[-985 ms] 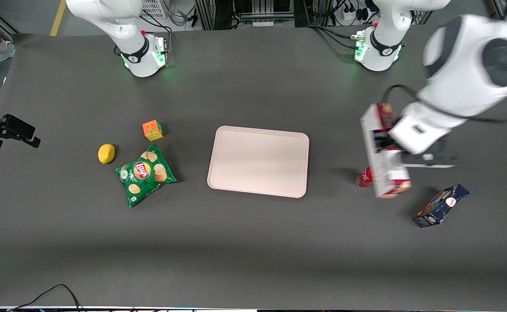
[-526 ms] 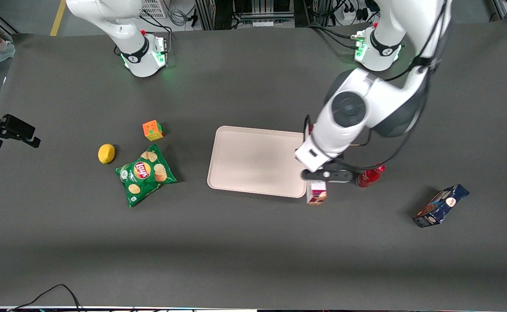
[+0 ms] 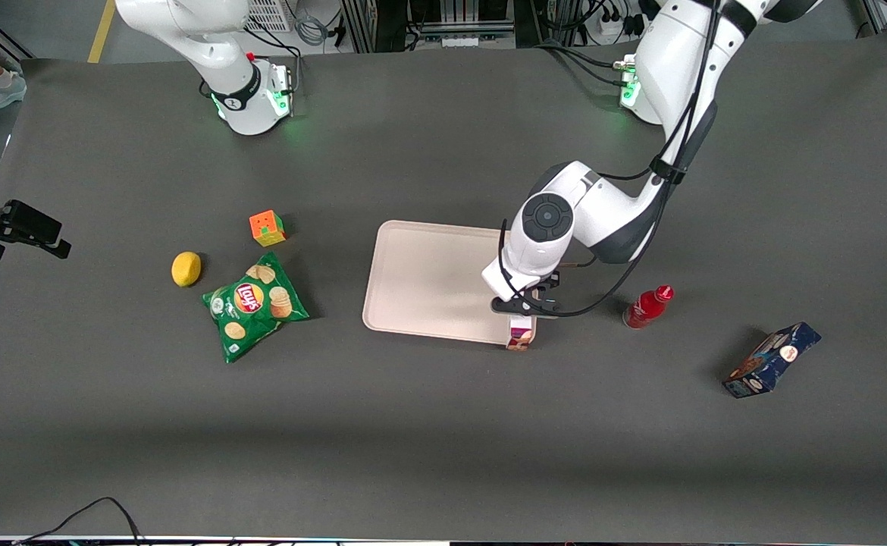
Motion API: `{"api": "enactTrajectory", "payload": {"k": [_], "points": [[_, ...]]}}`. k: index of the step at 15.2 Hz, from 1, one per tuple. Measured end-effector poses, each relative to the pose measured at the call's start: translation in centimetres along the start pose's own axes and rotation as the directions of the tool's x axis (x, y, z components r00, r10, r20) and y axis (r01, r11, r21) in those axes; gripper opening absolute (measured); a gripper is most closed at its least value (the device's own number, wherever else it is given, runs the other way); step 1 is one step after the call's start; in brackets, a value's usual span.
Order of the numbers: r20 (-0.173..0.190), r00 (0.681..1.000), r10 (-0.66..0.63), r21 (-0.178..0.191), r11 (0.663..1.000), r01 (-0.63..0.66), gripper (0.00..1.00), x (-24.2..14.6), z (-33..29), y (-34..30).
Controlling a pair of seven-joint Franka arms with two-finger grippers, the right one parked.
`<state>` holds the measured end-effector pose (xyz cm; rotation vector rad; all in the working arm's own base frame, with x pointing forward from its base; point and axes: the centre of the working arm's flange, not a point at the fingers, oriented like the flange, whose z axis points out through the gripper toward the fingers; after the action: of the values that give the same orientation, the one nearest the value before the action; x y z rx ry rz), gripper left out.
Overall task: Place red cookie box on tray
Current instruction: 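Lower the cookie box onto the tray's edge and open the left gripper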
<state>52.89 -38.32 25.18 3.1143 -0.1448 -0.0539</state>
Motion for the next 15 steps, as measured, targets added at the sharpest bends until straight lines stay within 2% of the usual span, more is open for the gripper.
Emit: {"api": "enactTrajectory", "payload": {"k": [11, 12, 15], "points": [[0.021, 0.999, -0.040, 0.003, 0.999, 0.040, 0.30, -0.5, 2.7, -0.1], [0.020, 0.999, -0.040, 0.003, 0.999, 0.040, 0.33, -0.5, 2.7, -0.1], [0.019, 0.999, -0.041, 0.002, 0.999, 0.041, 0.62, -0.5, 2.7, -0.1]]}}
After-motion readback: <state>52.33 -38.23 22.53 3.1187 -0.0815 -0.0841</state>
